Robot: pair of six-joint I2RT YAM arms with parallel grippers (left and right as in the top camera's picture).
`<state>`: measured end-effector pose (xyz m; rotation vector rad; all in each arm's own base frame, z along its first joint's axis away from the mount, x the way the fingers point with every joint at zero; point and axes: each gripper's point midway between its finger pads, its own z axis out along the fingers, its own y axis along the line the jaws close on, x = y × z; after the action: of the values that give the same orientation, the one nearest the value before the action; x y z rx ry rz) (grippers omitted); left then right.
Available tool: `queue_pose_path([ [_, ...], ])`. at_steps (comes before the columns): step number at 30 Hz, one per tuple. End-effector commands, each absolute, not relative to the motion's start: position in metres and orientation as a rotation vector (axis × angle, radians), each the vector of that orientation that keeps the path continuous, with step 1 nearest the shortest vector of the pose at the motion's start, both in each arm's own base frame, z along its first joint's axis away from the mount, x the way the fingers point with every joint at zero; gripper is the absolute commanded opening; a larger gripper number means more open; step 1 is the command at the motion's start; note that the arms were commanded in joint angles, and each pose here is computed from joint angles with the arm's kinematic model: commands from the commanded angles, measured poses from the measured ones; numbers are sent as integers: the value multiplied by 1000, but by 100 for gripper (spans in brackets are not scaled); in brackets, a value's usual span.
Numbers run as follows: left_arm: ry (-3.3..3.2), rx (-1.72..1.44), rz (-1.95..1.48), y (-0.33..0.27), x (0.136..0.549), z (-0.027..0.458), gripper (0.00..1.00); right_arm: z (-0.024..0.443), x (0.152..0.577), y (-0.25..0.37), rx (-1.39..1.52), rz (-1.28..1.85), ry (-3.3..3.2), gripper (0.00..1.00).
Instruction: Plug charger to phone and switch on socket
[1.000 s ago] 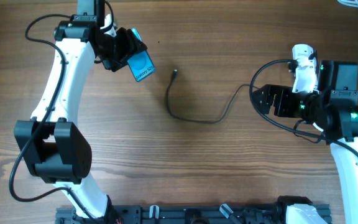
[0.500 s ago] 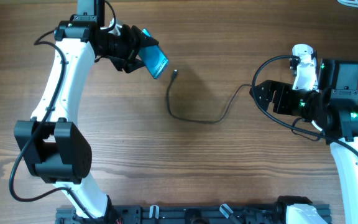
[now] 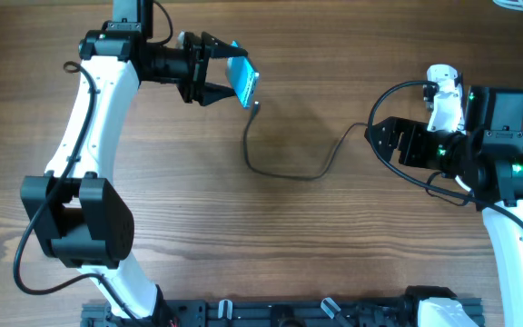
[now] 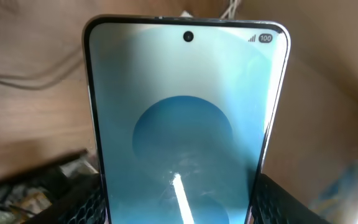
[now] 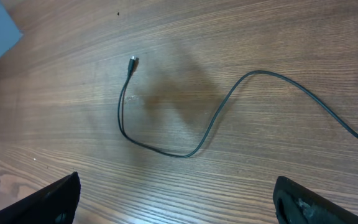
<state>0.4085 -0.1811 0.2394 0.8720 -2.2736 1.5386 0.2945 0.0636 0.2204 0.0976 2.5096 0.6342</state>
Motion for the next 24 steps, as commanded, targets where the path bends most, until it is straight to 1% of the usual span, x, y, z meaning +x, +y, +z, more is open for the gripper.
queue_pose_path([
  [1,-2128,810,1638,-190,396,281,49,229,298,69,82,666,2489,100],
  [14,-2052,824,1634,-192,392,287,48,229,298,69,82,666,2489,100],
  [24,-2009,855,1616,-193,391,289,49,229,298,69,82,666,2489,100],
])
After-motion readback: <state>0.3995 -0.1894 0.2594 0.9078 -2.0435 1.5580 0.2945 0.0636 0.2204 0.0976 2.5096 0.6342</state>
